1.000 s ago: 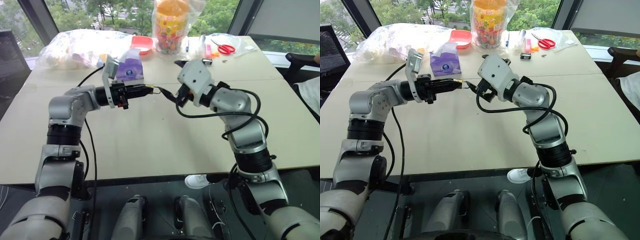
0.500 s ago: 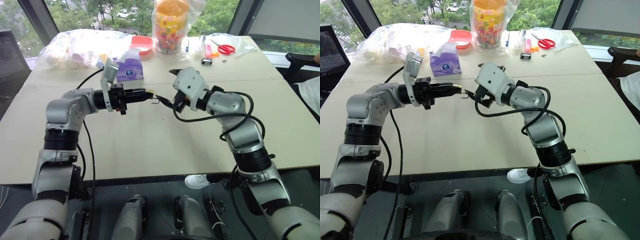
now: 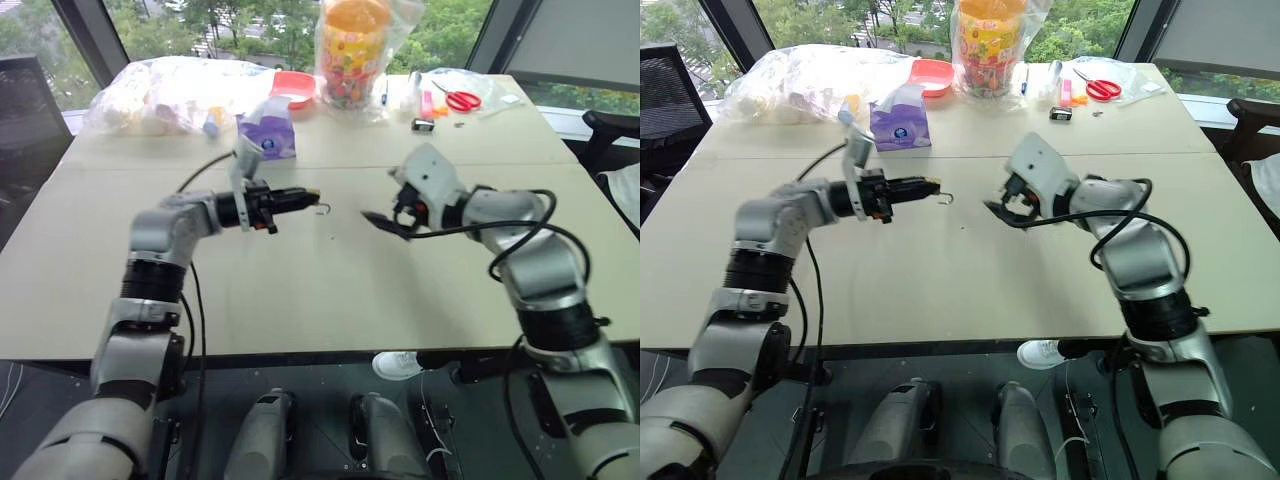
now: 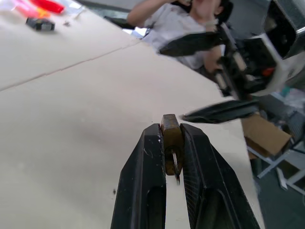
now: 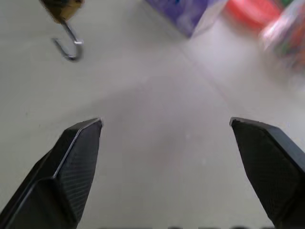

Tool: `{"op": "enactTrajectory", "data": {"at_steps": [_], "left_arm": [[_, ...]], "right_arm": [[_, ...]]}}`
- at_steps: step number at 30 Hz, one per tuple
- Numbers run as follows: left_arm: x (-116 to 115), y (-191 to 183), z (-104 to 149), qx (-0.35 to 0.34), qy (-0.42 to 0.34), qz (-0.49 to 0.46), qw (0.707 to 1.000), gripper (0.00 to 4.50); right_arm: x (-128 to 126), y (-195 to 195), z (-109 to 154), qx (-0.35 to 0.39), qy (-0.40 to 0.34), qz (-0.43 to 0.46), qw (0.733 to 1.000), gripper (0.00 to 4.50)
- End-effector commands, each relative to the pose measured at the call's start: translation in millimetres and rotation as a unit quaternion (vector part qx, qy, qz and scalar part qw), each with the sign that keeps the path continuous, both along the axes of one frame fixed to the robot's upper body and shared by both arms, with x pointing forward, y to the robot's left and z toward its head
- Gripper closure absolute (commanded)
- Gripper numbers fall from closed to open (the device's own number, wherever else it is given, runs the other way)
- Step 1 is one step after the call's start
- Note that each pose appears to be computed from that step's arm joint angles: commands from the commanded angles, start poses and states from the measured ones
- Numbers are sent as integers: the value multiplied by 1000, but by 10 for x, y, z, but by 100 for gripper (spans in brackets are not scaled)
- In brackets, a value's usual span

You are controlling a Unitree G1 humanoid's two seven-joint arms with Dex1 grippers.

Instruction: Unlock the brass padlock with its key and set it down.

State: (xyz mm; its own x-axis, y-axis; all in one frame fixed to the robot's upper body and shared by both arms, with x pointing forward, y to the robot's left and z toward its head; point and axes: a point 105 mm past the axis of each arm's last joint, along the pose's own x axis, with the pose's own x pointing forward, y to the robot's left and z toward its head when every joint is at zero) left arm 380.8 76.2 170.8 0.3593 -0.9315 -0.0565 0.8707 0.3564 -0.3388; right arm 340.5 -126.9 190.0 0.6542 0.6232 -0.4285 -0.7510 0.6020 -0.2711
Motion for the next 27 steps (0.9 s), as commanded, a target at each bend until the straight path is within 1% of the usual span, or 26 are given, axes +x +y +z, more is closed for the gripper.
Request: {"op": "enactTrajectory", "data": {"at_steps": [1,3,6,8,10,13,15,16,20,23,25,27], "left_arm": [[24,-202,-69,-27,57,-8,998,450],[11,-293,-126,-39,87,-19,995,450],[61,-391,-177,-52,121,-14,991,450],[125,-436,-251,-45,135,3,990,450],[171,-479,-345,-31,148,17,988,450],[192,-536,-387,-30,161,17,986,450],[212,-549,-417,-24,163,23,986,348],[226,-550,-432,-18,162,27,986,318],[252,-517,-512,25,161,40,986,132],[287,-401,-536,64,136,51,987,9],[344,-115,-467,106,85,68,988,9],[346,163,-277,120,26,77,989,9]], "right_arm": [[-263,9,13,2,55,9,998,4],[-331,1,-25,-5,69,4,998,4],[-375,0,-48,-10,77,-6,997,4],[-387,-1,-66,-18,77,-13,997,4],[-380,-35,-106,-46,65,-21,997,4],[-350,-62,-141,-60,57,-32,996,4],[-339,-56,-142,-59,56,-33,996,0],[-334,-54,-140,-59,55,-33,996,0],[-290,-65,-137,-56,49,-41,996,0],[-275,-80,-135,-56,46,-45,996,0],[-289,-113,-156,-58,46,-48,996,0],[-305,-145,-194,-56,48,-52,996,0]]}}
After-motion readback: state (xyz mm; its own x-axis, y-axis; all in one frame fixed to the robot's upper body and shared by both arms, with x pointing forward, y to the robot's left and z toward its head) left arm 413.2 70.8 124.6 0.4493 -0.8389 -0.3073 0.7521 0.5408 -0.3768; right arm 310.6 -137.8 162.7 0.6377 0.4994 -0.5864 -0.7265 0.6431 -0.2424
